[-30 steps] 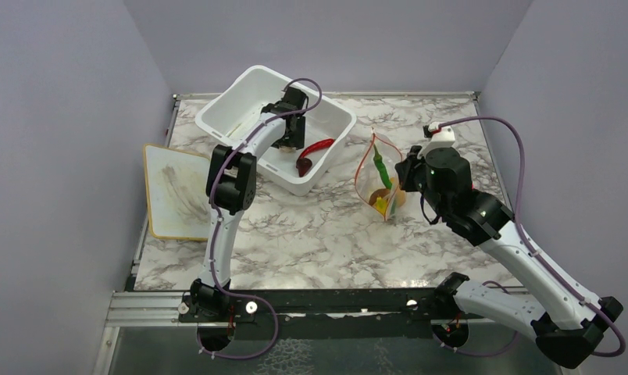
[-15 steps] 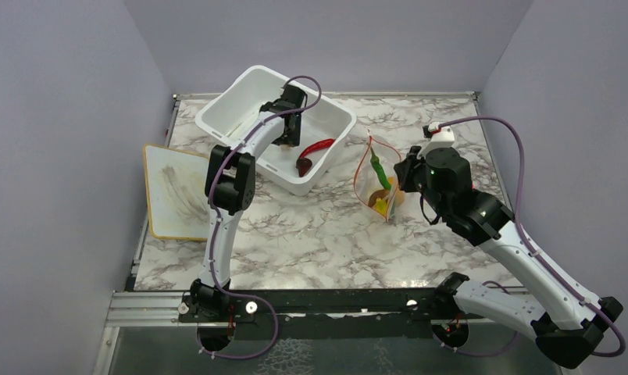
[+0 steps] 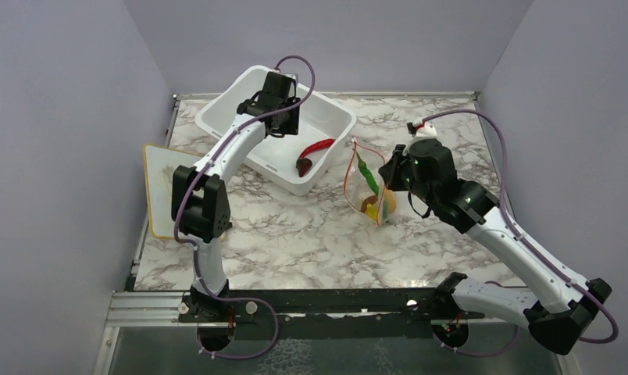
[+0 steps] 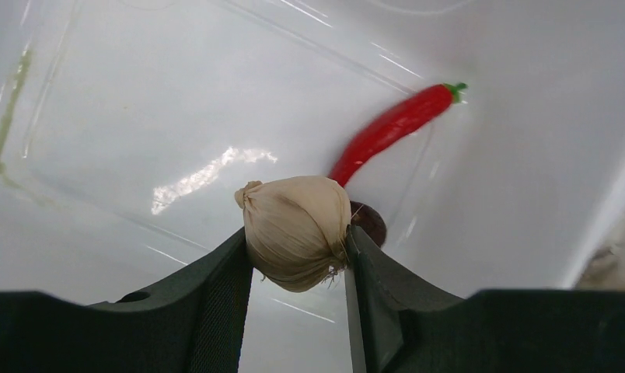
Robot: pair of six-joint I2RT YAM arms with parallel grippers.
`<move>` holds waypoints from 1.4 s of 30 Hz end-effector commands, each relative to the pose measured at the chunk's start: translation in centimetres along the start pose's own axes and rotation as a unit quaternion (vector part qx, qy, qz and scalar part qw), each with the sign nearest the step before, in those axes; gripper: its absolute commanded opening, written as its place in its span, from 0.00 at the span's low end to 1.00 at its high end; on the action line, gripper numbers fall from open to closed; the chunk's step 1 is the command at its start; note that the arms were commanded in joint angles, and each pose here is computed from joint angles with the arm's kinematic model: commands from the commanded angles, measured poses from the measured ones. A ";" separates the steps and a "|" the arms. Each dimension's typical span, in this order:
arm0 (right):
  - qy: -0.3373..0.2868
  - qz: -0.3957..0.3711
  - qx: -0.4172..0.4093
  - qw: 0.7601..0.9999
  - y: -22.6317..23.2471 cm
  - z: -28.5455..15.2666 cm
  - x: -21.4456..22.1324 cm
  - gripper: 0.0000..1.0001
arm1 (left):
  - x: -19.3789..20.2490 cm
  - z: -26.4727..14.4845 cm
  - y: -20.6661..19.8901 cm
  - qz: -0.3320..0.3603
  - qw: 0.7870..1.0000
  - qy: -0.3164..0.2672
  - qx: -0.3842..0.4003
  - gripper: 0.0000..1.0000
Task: Place the food in the zip-top bag and seal the zipper
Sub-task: Pick up the fake vegetable from the bin, then place the fake vegetable in the zipper food storage bag.
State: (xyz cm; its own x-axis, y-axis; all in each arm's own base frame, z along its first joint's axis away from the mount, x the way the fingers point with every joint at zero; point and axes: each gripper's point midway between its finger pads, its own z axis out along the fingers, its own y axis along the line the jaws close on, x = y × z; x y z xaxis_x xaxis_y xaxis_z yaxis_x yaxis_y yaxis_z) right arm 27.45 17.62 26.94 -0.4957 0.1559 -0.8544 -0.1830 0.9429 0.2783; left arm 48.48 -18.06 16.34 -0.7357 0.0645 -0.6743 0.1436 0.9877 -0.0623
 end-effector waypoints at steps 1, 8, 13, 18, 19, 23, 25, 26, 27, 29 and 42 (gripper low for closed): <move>0.043 0.033 -0.051 0.997 2.2 0.0 1.7 0.01 | -1.1 -4.5 -5.8 0.026 0.985 -0.051 0.160 0.43; 0.045 0.062 -0.093 0.993 2.9 -0.2 3.7 0.01 | 1.0 -10.0 -11.1 0.052 0.952 -0.052 0.298 0.42; 0.063 0.062 -0.124 0.988 4.1 0.2 4.6 0.01 | 1.7 -15.5 -13.5 0.054 0.929 -0.063 0.361 0.42; 0.050 0.050 -0.121 0.990 4.3 0.6 3.6 0.01 | 2.5 -19.4 -14.6 0.047 0.913 -0.073 0.398 0.42; 0.047 0.050 -0.120 0.990 4.3 0.6 3.3 0.01 | 2.5 -20.1 -14.8 0.045 0.911 -0.079 0.402 0.42; 0.038 0.049 -0.121 0.991 4.8 0.9 2.3 0.01 | 2.5 -22.6 -15.3 0.042 0.901 -0.099 0.420 0.42; 0.037 0.050 -0.122 0.991 5.0 1.1 1.9 0.01 | 2.6 -23.8 -15.8 0.038 0.892 -0.104 0.439 0.42; 0.036 0.052 -0.120 0.991 5.1 1.1 1.7 0.01 | 2.7 -24.2 -16.0 0.037 0.886 -0.105 0.450 0.42; 0.036 0.055 -0.117 0.991 5.1 1.2 1.6 0.01 | 3.0 -24.8 -16.4 0.037 0.879 -0.104 0.465 0.42; 0.034 0.062 -0.110 0.991 5.0 1.3 1.4 0.01 | 3.7 -25.5 -17.0 0.037 0.867 -0.097 0.488 0.42; -0.006 0.089 -0.127 0.988 5.7 1.0 -0.5 0.01 | 9.2 -23.7 -19.5 0.031 0.847 -0.023 0.530 0.47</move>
State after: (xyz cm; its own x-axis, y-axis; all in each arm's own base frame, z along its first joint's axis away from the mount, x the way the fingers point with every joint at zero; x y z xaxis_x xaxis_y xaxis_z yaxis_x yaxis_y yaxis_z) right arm 26.86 22.99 25.57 -0.5967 0.2523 -0.7618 -0.2799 0.8242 0.4923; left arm 23.92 -32.52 28.47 -0.6902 0.0785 -0.7194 0.6960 0.3443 -0.6301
